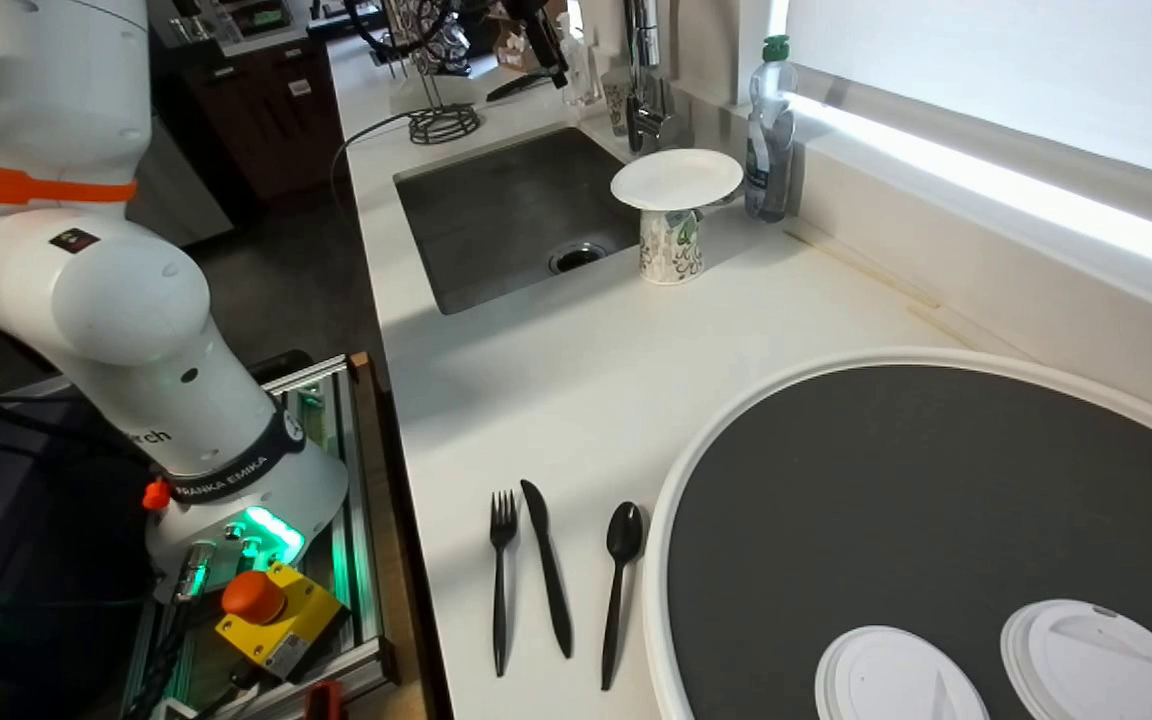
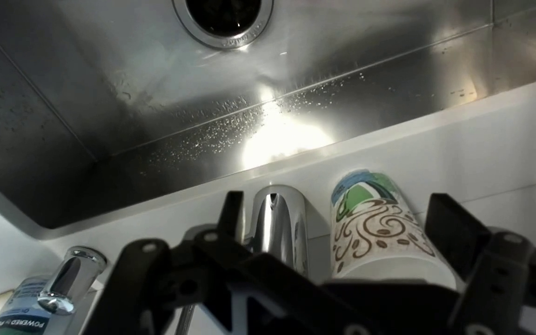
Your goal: Move the tap to the left and put the cup on top of the other cup
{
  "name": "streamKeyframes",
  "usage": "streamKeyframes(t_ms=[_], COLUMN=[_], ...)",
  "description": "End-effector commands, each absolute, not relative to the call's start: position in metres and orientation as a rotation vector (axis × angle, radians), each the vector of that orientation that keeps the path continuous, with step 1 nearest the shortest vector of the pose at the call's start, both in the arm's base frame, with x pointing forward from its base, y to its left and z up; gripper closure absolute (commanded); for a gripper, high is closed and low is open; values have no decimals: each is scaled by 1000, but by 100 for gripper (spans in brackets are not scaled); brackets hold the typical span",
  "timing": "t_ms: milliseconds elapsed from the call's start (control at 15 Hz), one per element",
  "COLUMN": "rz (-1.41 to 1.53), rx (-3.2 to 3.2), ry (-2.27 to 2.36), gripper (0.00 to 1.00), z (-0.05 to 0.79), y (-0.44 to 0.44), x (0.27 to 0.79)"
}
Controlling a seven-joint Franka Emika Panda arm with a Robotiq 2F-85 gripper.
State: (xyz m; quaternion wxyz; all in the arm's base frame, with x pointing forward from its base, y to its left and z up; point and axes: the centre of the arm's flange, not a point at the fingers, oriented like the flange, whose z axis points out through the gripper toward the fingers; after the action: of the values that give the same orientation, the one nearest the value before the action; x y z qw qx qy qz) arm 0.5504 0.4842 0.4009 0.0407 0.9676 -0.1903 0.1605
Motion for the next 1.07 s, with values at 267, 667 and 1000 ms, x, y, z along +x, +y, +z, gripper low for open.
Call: streamKeyframes(t_ms=[267,667,1000], rz=[679,700,691], rx=[2883,2839,2824], ry=[-771,-905,-961], gripper=[0,0,0], z=[384,380,374], y=[496,493,491], x=[561,569,578])
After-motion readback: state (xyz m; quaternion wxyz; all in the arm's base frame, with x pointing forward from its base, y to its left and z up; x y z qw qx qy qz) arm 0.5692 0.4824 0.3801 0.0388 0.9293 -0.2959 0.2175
